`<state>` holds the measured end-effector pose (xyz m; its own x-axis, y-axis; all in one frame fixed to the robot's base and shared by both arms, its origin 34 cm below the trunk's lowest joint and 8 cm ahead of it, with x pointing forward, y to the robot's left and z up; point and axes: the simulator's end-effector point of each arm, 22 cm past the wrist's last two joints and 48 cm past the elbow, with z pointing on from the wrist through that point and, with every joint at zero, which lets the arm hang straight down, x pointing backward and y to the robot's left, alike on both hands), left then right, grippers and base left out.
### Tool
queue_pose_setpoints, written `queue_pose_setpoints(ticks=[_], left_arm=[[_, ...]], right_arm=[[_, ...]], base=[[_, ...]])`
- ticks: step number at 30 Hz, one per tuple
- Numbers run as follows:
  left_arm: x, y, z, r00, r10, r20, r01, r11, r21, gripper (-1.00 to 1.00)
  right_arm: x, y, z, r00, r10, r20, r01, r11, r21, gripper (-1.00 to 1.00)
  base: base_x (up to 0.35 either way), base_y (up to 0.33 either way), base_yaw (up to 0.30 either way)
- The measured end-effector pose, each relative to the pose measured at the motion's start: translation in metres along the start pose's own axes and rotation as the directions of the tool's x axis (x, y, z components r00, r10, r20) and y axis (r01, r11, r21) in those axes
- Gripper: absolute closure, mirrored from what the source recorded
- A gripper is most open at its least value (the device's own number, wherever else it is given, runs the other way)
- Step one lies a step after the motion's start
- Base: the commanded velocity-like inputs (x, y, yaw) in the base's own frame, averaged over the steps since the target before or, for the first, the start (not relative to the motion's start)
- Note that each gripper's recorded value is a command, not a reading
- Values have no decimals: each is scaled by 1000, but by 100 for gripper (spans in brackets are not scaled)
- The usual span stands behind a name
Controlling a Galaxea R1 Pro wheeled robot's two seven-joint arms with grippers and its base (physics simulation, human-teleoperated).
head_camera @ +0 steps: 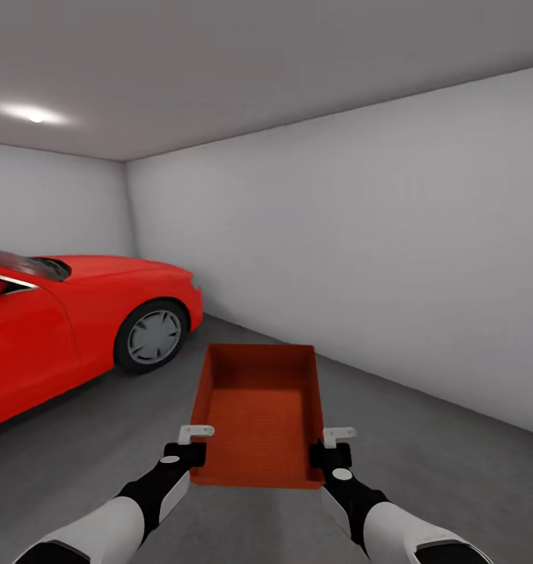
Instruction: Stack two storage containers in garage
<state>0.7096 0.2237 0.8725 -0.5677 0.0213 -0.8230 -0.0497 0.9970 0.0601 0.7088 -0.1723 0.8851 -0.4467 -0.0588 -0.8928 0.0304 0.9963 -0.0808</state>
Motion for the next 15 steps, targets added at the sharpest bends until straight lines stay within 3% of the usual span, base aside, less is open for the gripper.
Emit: queue_pose_setpoints(ticks=[15], left_arm=[[0,1,0,1000,0,0,0,1000,1,100]], right_arm=[[0,1,0,1000,0,0,0,1000,1,100]], base=[[314,116,-286]])
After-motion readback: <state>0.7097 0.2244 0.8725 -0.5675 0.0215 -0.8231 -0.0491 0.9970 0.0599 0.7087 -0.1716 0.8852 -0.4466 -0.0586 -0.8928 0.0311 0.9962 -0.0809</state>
